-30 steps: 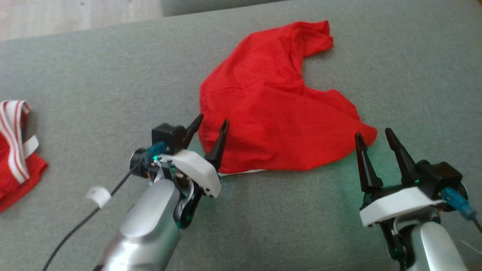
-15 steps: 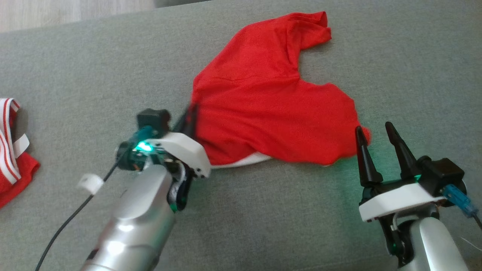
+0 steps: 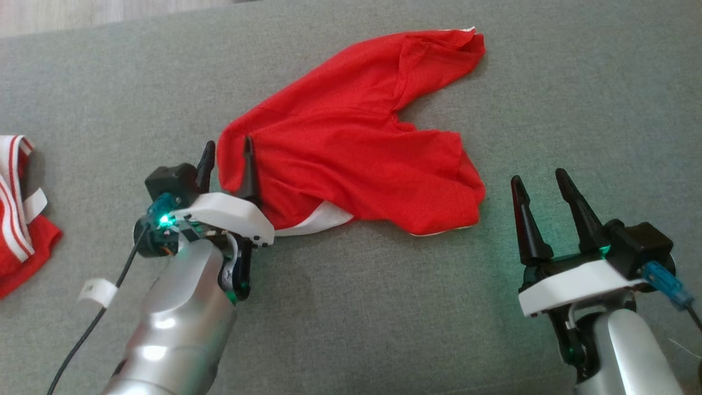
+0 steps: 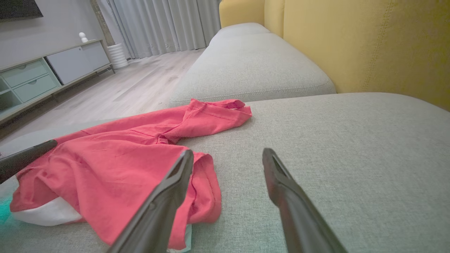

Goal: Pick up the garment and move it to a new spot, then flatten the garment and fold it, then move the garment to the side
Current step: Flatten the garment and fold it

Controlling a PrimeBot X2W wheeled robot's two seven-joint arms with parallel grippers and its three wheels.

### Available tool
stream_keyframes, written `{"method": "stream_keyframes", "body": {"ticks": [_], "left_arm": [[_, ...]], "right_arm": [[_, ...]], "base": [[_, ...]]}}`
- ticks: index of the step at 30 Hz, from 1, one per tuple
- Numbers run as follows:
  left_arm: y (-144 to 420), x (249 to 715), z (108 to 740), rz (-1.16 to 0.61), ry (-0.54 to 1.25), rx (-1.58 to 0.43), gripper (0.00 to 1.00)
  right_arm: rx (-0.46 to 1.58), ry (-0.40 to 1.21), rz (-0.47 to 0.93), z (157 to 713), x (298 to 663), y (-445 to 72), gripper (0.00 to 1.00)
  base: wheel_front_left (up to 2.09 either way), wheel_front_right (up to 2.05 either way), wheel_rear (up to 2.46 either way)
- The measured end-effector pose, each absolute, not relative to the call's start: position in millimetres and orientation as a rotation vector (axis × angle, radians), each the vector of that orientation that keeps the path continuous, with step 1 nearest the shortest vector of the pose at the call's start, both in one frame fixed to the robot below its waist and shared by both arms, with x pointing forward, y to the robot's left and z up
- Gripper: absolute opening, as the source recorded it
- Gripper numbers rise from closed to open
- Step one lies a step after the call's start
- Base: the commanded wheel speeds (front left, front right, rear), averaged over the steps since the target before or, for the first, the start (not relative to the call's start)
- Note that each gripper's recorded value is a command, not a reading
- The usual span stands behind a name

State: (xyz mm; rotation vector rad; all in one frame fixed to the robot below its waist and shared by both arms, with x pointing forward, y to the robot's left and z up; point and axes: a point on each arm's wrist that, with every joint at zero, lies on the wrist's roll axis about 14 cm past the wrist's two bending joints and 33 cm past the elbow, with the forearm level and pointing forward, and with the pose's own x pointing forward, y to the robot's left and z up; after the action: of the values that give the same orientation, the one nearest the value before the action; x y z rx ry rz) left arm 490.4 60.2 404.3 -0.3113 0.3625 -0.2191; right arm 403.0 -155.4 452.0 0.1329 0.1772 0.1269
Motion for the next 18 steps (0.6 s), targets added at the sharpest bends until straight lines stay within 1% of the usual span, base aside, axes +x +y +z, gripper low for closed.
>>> {"method": "stream_keyframes", "body": {"ticks": [5, 8, 13, 18], "left_arm": [[54.7, 479.6, 425.2, -0.293, 0.28, -0.326, 1.0], [71.9, 466.4, 441.4, -0.289, 0.201, -0.302, 1.0], [122.6, 429.4, 450.3, -0.205, 0.133, -0.21, 1.0], [169.4, 396.6, 459.8, -0.066, 0.092, -0.19, 1.0]], "right_arm": [[0.13, 0.156, 0.117, 460.4, 402.4, -159.5, 1.0], [0.13, 0.145, 0.12, 465.7, 401.0, -158.7, 1.0], [0.128, 0.156, 0.137, 468.4, 391.8, -152.9, 1.0], [0.116, 0.197, 0.16, 461.7, 376.8, -145.4, 1.0]], "base": [[0.0, 0.0, 0.0], [0.0, 0.0, 0.0], [0.0, 0.0, 0.0], [0.0, 0.0, 0.0]]}}
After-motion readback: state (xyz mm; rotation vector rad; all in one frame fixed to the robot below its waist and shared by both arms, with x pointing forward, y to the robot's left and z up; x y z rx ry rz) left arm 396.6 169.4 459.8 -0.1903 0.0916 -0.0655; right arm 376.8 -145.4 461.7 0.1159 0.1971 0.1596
